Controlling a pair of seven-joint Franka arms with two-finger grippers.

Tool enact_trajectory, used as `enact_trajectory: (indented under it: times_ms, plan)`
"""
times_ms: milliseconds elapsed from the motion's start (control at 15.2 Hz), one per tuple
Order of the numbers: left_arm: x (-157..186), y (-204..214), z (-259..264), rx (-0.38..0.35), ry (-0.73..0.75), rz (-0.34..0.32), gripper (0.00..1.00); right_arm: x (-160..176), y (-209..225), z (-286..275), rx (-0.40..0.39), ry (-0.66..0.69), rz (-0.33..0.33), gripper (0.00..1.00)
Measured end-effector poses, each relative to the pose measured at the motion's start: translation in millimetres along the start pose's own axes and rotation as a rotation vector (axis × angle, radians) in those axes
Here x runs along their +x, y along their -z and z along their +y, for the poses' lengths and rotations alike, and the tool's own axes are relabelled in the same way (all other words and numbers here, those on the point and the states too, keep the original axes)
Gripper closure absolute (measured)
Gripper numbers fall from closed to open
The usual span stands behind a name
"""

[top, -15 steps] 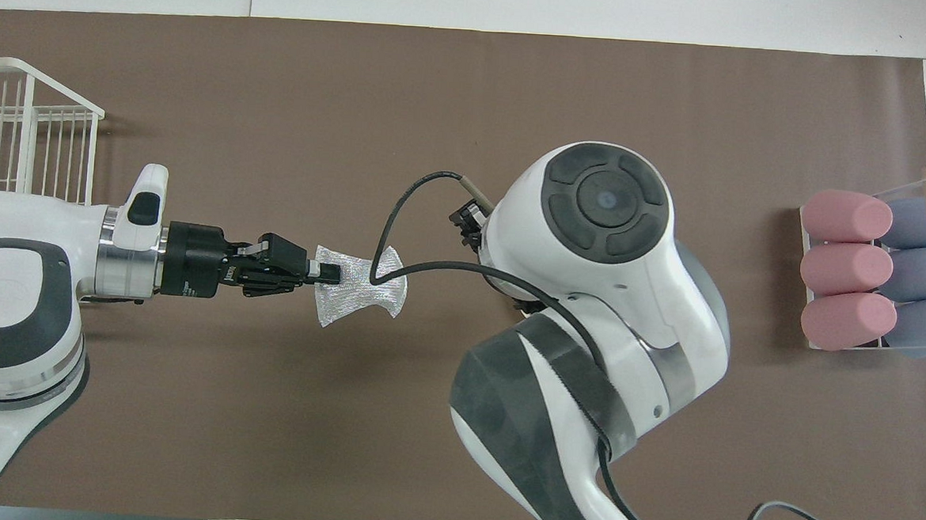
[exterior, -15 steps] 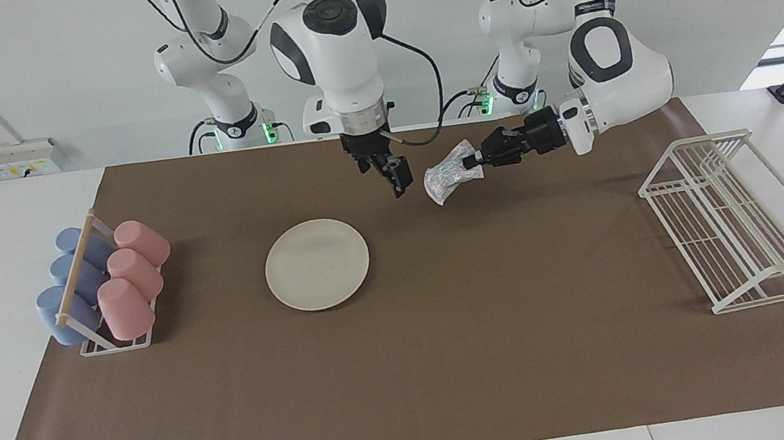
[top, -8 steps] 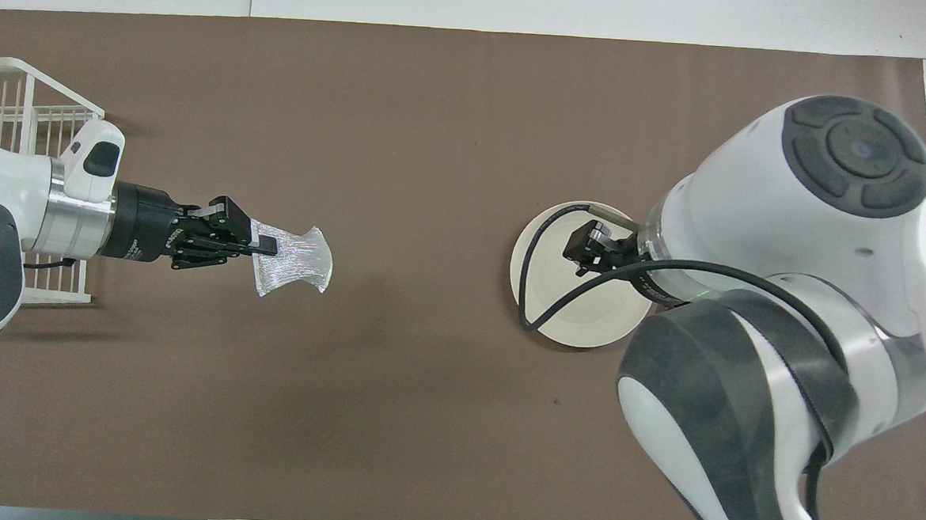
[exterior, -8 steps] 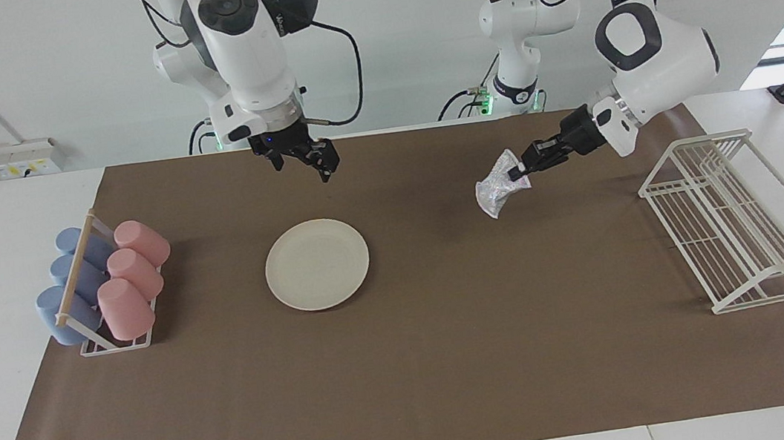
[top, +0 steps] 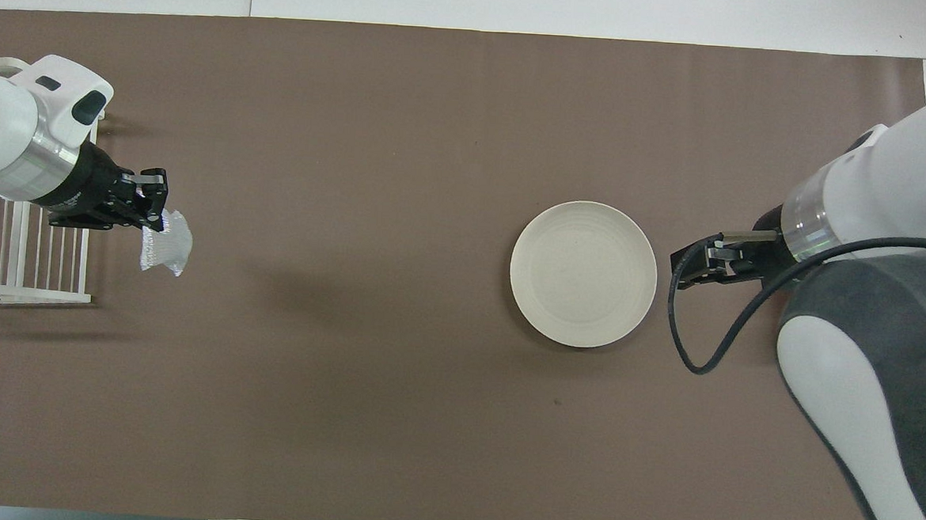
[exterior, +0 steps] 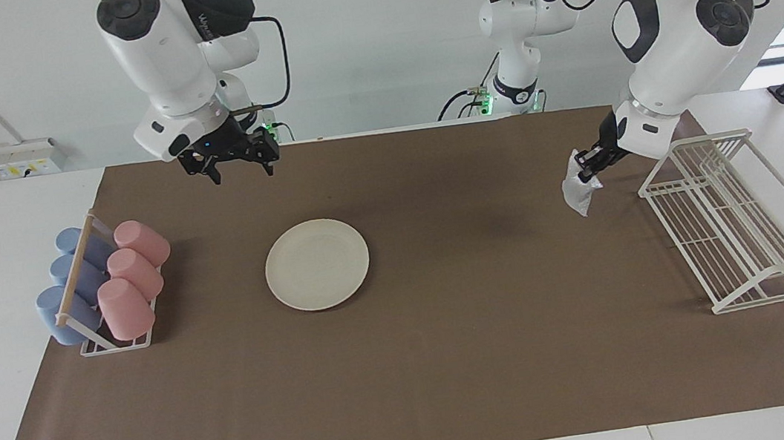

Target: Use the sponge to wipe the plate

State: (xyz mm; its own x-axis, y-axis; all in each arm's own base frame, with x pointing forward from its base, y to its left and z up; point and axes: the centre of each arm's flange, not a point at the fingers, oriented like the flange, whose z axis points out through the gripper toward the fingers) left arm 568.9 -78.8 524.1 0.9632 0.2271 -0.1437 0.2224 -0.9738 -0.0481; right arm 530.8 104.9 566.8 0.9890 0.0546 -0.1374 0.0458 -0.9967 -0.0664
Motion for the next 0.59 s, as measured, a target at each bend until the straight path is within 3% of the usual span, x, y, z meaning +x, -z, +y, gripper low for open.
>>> enact_trajectory:
  times_ms: [264, 594]
  plan:
    - [13.3, 20.9, -10.6, 0.352, -0.030, 0.094, 0.96, 2.2, 1.0, 29.7, 0.003, 0.049, -0.008, 0.00]
    - [27.3, 24.6, -23.7, 0.622, -0.035, 0.185, 0.96, 0.5, 0.5, 47.4, 0.002, 0.030, -0.030, 0.00]
